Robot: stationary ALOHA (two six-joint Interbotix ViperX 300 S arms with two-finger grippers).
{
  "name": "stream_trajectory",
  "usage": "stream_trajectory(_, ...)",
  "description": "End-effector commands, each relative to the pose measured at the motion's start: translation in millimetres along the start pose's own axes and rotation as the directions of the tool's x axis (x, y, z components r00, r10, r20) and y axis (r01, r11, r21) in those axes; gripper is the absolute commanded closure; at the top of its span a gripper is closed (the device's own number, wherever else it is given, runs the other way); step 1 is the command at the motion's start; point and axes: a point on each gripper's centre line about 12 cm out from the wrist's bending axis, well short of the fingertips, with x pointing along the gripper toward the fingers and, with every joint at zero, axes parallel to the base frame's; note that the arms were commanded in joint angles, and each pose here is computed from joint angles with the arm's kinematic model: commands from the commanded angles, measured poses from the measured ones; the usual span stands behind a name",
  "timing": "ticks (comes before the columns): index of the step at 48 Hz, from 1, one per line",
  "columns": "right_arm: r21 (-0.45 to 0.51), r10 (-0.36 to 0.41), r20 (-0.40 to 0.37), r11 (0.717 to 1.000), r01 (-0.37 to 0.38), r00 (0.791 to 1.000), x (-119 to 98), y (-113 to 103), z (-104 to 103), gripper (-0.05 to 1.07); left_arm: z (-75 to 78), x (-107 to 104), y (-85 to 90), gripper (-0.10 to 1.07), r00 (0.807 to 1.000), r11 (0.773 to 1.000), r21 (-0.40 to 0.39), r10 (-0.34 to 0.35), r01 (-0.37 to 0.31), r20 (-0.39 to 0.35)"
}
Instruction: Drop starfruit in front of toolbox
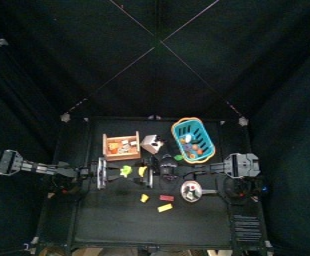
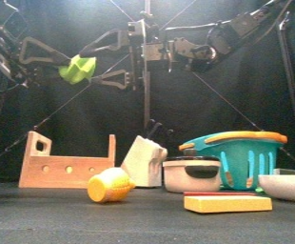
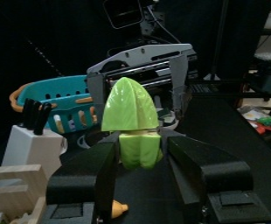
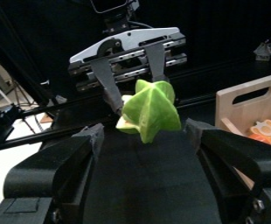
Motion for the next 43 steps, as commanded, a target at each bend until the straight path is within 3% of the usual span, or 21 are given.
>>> stream_trajectory(1,-0.006,0.005,0.049,1.000,-0.004,0.999,6,2,23,-0.02,7.3,5,-1.4,0.22,1.000,1.000,0.007,-0.009,0.009,0.024)
stream_trajectory(24,-0.077,0.032,0.011,0.997,-0.031,0.999,19,6,22,-0.01,5.8,6,-2.7,0.21,1.000,1.000,0.016,-0.018,0.018,0.014)
stream_trajectory(43,-0.078,0.030,0.007,0.996,-0.029,1.000,22,7,26,0.00,4.8,5,-2.8,0.21,1.000,1.000,0.017,-0.019,0.019,0.011)
